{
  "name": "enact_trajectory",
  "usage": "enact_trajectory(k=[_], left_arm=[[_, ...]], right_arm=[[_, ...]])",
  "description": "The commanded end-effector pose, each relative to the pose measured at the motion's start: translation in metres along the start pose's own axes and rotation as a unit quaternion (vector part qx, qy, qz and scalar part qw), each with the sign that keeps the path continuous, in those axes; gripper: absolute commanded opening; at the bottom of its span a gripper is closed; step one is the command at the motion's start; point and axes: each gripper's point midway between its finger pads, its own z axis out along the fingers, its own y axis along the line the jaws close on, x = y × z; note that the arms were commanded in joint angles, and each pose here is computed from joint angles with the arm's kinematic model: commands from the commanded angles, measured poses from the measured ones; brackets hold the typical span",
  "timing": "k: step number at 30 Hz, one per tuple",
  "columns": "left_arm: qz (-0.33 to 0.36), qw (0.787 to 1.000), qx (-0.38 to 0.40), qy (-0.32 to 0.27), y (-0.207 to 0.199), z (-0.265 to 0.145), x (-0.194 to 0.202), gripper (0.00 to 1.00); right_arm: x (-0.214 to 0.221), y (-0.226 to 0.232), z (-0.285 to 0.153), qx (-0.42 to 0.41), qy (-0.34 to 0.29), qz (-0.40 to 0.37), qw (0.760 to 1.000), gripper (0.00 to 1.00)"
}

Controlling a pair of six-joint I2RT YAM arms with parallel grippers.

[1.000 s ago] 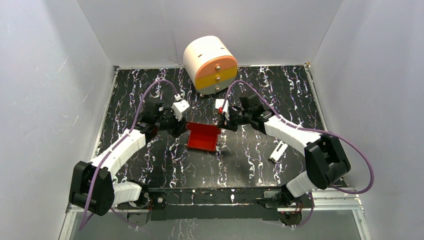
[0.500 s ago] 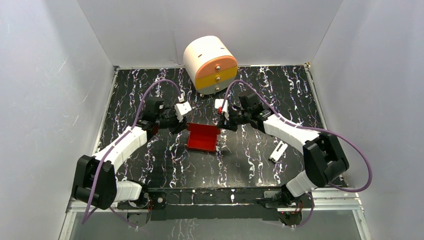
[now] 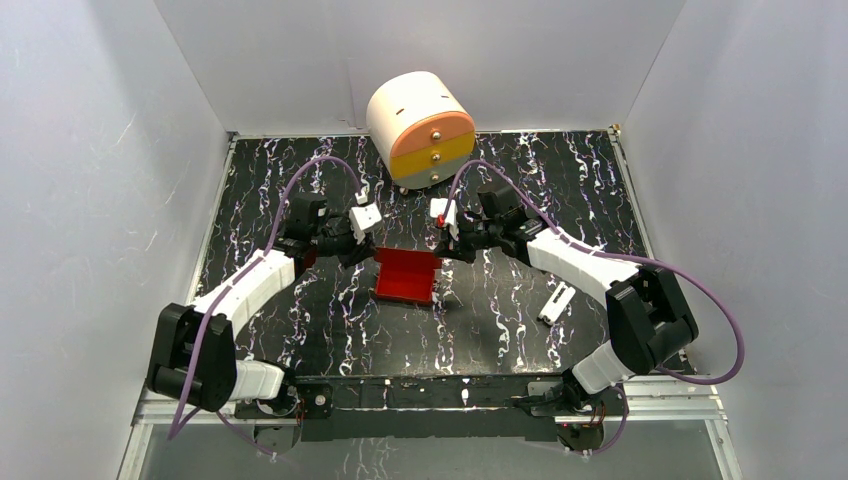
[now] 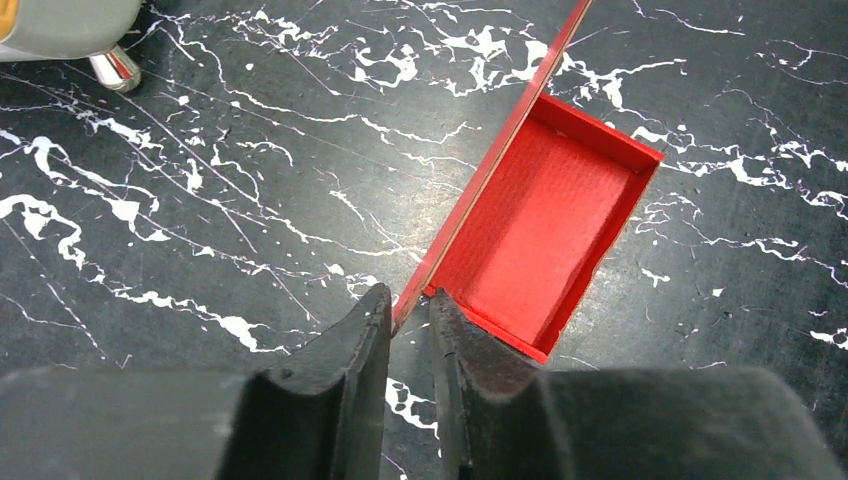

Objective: Fold the paper box

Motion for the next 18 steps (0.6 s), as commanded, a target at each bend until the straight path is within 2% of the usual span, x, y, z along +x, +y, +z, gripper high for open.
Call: enact_trajectory(k=[1,7,9,18], left_arm=[[0.014,0.999,0.035,-0.025,-0.007,0.002,-0.014,0.16],[0.008,0.999,0.039,-0.024,-0.008,0.003,-0.014,0.01],[0.001,0.999,0.033,-0.024,-0.007,0.002,-0.016,0.00],[0.005,0.999,0.015,-0.033,-0.009,-0.006,-0.020,0.00]], right_arm=[[-0.022,-0.006,-0.001,0.000,-0.025,-0.021,0.999,0.04],[-0.027,-0.008,-0.002,0.006,-0.030,-0.020,0.999,0.05],[-0.027,-0.011,-0.003,0.014,-0.030,-0.016,0.999,0.06],[-0.032,-0.024,-0.022,0.104,-0.045,-0.017,0.993,0.29]])
